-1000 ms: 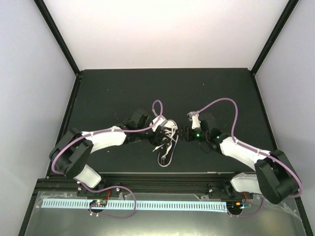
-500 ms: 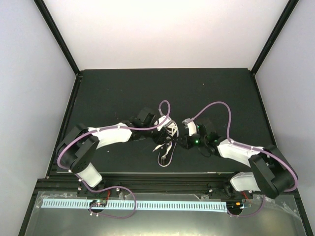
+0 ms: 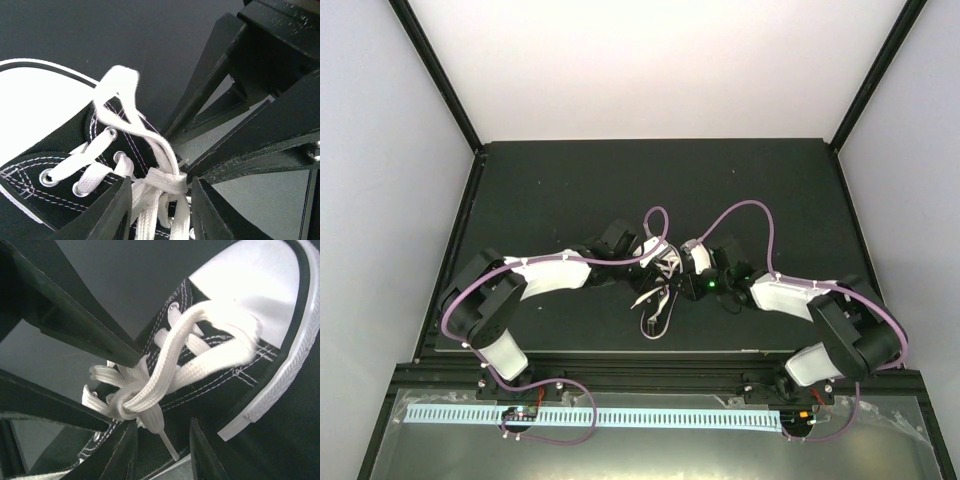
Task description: Tie the shoes
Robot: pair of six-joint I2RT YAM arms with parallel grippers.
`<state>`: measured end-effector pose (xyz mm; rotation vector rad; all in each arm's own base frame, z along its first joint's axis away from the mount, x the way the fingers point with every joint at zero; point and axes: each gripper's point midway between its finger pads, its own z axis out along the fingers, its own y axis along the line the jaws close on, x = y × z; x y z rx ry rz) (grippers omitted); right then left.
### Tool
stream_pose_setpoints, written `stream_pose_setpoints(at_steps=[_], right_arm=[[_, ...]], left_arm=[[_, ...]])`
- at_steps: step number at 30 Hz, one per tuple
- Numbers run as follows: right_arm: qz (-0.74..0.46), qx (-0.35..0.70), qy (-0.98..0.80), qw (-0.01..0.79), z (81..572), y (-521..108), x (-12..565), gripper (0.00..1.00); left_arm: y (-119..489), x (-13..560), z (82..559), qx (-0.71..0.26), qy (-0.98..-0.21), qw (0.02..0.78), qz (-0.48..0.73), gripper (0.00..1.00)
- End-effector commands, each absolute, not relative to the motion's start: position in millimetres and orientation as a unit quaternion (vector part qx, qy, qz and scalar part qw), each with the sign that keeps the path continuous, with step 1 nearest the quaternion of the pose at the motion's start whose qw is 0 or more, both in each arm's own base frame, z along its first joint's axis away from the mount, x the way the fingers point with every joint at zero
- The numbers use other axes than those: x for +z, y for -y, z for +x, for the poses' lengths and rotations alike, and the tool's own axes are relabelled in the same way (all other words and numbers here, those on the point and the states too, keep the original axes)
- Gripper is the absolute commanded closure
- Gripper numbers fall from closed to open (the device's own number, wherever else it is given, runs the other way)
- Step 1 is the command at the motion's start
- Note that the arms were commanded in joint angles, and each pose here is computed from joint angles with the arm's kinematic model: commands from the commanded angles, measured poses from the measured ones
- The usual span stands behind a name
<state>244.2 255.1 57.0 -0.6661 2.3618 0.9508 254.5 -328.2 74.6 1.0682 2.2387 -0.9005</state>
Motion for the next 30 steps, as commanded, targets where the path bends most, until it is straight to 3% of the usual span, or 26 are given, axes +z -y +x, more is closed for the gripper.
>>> stream_pose_setpoints(at_steps=[1,9,17,30], right_arm=[[-0.263,0.347,-0.861,0.261,247.6,-260.5,58.5,0.69],[-0.270,0.359,-0.857,0.251,242.7,-263.4,53.3,0.72],[-0.254,0.348,-0.865,0.259,247.3,-259.7,53.2,0.98],[-0.174,0.304,-0.902,0.253,233.4,-224.7,42.6,0.98]], left_arm=[[336.6,84.3,263.7,-0.326,-0.814,0.264,0.402,0.68],[336.2,80.7,262.7,-0.326,-0.816,0.259,0.401,0.73],[336.4,81.1,263.0,-0.327,-0.816,0.260,0.399,0.75],[335.9,80.5,263.9,-0.325,-0.817,0.263,0.397,0.75]])
